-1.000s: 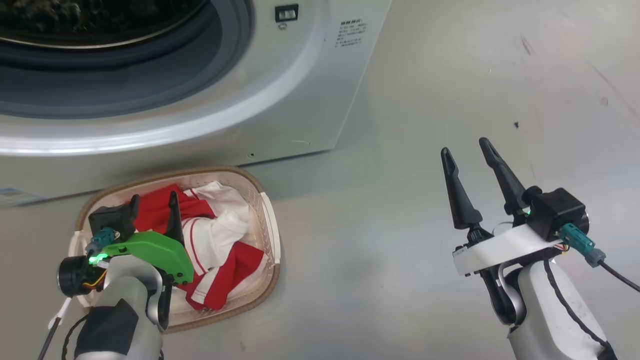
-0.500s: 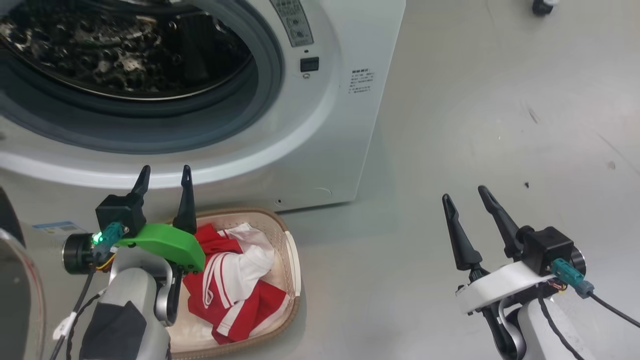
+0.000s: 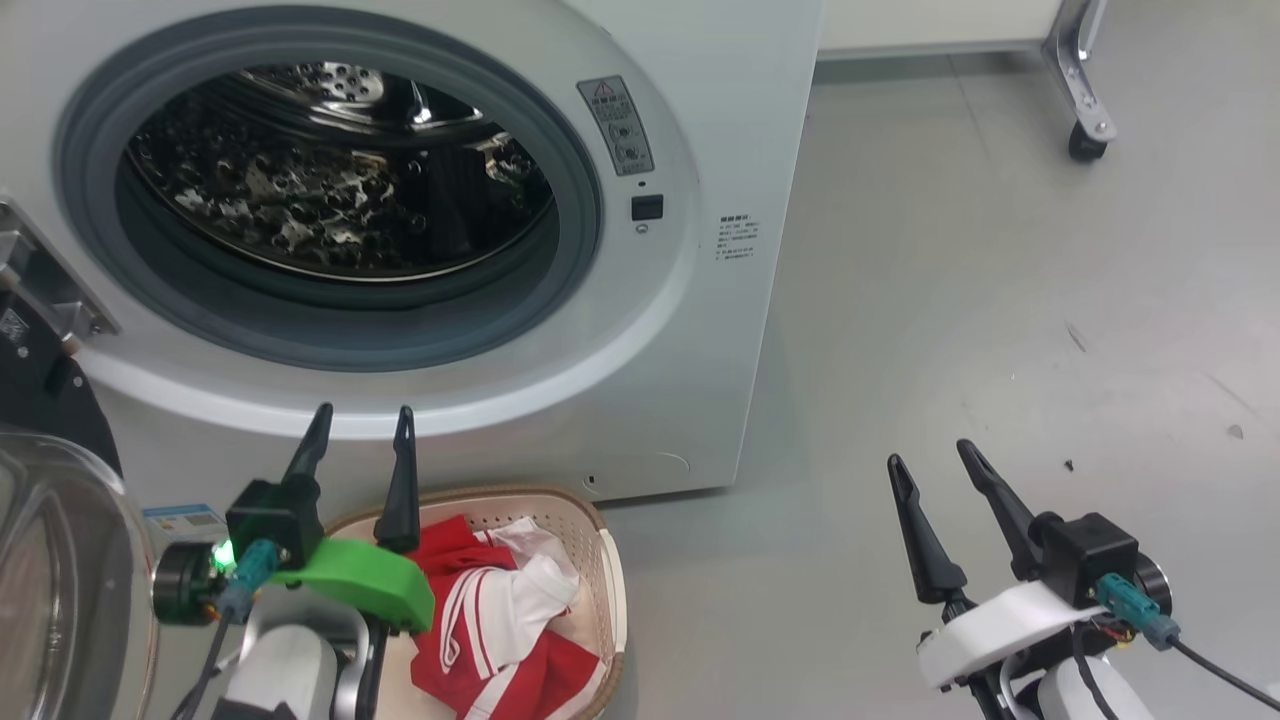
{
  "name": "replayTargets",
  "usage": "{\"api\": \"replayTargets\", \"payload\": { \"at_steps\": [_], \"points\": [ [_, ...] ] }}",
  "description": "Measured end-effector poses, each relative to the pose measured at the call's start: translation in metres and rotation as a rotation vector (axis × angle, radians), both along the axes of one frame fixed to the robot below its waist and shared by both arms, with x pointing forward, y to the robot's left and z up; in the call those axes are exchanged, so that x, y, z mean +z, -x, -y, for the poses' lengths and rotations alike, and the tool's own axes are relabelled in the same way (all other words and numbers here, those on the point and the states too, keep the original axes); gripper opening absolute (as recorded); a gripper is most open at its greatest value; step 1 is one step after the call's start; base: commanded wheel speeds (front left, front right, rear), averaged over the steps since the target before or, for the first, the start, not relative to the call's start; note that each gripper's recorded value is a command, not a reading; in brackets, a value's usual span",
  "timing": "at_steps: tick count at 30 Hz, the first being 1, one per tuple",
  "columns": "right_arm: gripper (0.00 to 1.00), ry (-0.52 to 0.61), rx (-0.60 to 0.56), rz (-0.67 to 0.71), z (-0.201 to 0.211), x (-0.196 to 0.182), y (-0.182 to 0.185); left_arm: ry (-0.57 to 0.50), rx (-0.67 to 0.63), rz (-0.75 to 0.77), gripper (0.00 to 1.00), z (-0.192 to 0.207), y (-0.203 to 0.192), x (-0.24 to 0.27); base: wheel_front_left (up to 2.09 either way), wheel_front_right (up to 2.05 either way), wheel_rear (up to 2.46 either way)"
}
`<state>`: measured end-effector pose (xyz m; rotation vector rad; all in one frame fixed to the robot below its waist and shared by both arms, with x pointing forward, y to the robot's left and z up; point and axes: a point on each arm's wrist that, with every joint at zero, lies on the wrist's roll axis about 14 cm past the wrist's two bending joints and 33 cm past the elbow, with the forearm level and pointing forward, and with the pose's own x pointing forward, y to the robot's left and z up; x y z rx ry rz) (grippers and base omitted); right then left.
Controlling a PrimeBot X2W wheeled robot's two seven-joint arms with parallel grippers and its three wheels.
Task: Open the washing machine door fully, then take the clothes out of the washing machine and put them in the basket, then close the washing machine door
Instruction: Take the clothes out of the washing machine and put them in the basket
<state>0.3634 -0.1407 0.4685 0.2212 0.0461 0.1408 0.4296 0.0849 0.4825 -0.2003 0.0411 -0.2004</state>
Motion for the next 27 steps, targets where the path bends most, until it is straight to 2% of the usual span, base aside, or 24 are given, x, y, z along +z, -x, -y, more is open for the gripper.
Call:
{"api": "replayTargets", "payload": {
  "at_steps": [16,27],
  "points": [
    [1.00,0.005,-0.019,0.025,0.000,0.007,0.030,0.004,0.043,0.004,1.00,-0.014,0.065,0.000,0.00,0.00,0.00],
    [1.00,0.004,-0.008,0.032,-0.004,0.009,0.034,0.002,0.075,0.000,1.00,-0.024,0.083,-0.002,0.00,0.00,0.00]
  ]
}}
